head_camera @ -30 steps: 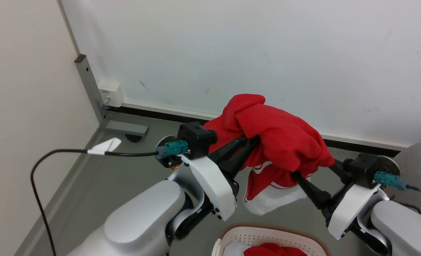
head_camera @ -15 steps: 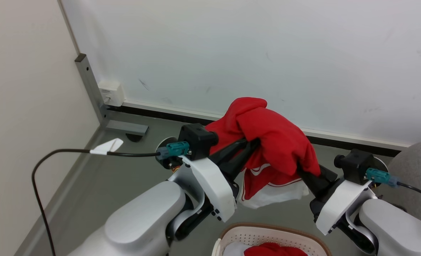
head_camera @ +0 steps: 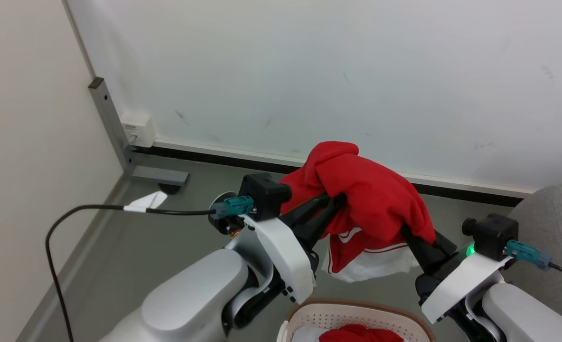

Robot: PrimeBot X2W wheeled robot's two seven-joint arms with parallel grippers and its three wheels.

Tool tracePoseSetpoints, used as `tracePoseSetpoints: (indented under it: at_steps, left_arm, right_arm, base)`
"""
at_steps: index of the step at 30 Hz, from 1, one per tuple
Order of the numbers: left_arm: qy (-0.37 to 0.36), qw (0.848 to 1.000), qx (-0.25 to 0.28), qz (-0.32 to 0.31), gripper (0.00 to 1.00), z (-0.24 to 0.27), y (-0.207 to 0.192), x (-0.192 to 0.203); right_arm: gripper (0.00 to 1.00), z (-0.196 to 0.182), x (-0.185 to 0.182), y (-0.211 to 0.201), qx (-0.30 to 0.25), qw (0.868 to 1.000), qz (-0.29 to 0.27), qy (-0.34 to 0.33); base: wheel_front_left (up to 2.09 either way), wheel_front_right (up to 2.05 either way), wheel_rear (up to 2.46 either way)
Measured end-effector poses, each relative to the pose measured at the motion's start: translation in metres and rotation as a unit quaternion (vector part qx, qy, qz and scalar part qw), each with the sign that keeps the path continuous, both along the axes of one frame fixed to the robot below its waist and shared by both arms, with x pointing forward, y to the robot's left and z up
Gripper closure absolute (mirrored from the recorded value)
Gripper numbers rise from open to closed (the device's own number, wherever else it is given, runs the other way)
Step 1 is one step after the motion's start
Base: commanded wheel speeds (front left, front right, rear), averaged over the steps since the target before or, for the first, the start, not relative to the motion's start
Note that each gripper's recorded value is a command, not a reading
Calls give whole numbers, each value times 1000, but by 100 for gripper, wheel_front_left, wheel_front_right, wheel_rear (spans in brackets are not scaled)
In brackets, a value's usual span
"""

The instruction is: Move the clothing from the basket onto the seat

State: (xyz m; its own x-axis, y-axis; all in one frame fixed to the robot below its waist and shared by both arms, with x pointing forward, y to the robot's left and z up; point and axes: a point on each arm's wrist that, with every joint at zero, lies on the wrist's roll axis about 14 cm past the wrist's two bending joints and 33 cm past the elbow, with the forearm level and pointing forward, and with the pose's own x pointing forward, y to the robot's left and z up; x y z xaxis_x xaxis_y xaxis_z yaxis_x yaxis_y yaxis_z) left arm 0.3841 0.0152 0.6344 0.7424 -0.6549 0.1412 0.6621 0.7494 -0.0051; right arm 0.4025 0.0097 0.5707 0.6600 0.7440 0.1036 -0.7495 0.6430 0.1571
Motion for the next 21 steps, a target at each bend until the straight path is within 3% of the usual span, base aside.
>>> tracePoseSetpoints:
  at_steps: [6, 8, 9, 10, 21]
  left_arm:
    - [1, 1000, -1, -10, 100, -1, -9, 0]
    - [2, 1000, -1, -12, 58, -3, -10, 0]
    - [2, 1000, -2, -13, 18, -3, -11, 0]
    - [2, 1000, -3, -13, 0, -3, -12, 0]
    - [-2, 999, -13, -33, 0, -3, -29, 2]
  right_arm:
    - [100, 20, 4, -11, 58, 998, -32, -5]
    - [100, 24, 5, -17, 73, 996, -44, -5]
    - [100, 25, 5, -20, 81, 995, -50, -4]
    - [100, 27, 5, -22, 91, 994, -55, -2]
    - [100, 38, 6, -72, 110, 986, -119, -26]
  base:
    - [0, 0, 0]
    - [0, 0, 0]
    - [0, 0, 0]
    - [0, 0, 0]
    - [0, 0, 0]
